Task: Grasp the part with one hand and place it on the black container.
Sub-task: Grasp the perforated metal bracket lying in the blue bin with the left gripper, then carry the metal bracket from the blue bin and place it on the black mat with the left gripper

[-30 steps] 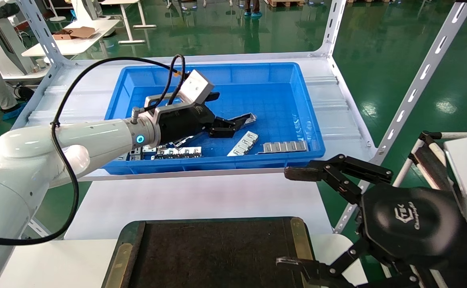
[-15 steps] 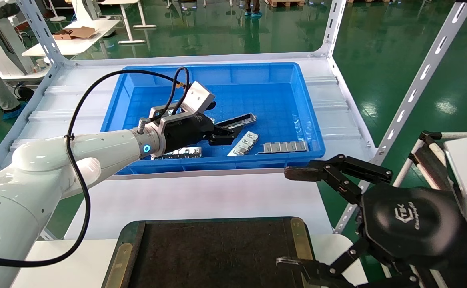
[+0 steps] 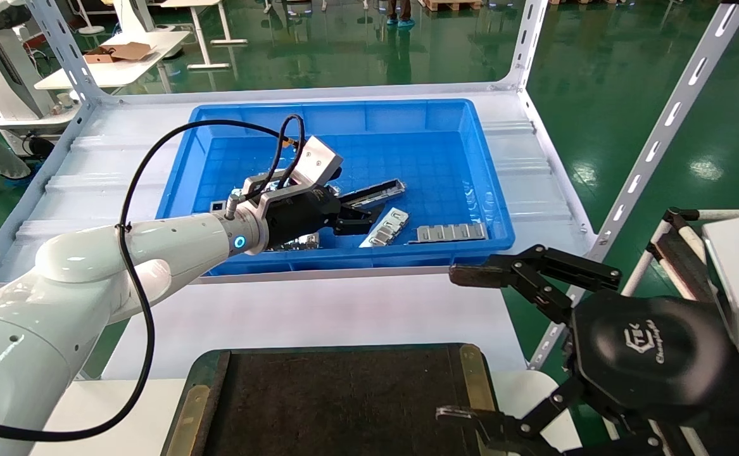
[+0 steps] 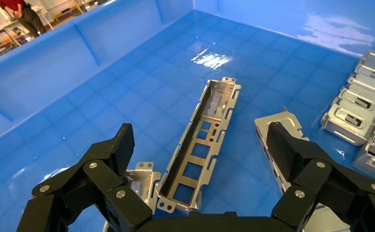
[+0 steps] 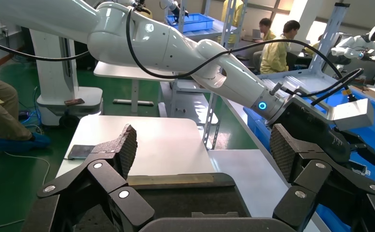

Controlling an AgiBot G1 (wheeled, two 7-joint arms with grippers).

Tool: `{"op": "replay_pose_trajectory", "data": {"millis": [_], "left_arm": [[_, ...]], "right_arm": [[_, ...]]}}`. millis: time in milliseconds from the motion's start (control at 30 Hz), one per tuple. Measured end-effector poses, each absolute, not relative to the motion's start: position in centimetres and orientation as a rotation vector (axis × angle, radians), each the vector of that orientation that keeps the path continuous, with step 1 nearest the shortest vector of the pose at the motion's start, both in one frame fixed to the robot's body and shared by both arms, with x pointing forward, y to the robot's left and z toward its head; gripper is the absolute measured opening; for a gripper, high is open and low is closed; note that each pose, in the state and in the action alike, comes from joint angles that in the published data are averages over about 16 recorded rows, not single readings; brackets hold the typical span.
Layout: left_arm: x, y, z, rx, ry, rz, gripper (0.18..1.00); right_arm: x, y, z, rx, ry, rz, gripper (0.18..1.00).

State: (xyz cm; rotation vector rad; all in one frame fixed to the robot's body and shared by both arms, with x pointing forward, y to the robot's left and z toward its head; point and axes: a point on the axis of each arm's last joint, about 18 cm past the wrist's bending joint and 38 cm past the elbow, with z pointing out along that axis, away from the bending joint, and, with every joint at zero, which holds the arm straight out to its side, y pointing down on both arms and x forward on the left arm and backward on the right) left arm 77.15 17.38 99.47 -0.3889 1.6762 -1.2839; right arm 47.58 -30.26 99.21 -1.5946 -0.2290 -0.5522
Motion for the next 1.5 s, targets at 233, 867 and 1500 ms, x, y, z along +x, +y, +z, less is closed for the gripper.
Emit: {"op": "replay_pose_trajectory", "data": {"millis": [233, 867, 1500], "left_arm": [[77.2, 17.1, 99.1, -0.398, 1.677, -1.286, 0.975], [77.4, 16.9, 97.8, -0.428, 1.686, -1.285, 0.706], [77.4, 16.8, 98.3, -0.43, 1.67, -1.303, 0.361]], "right_arm": [[47.6, -30.3, 99.2, -1.595, -0.229, -0.552, 0.956], [47.6, -30.3, 99.2, -1.595, -0.229, -0.552, 0.634], [47.6, -30.3, 99.2, -1.595, -0.229, -0.552, 0.27]]}}
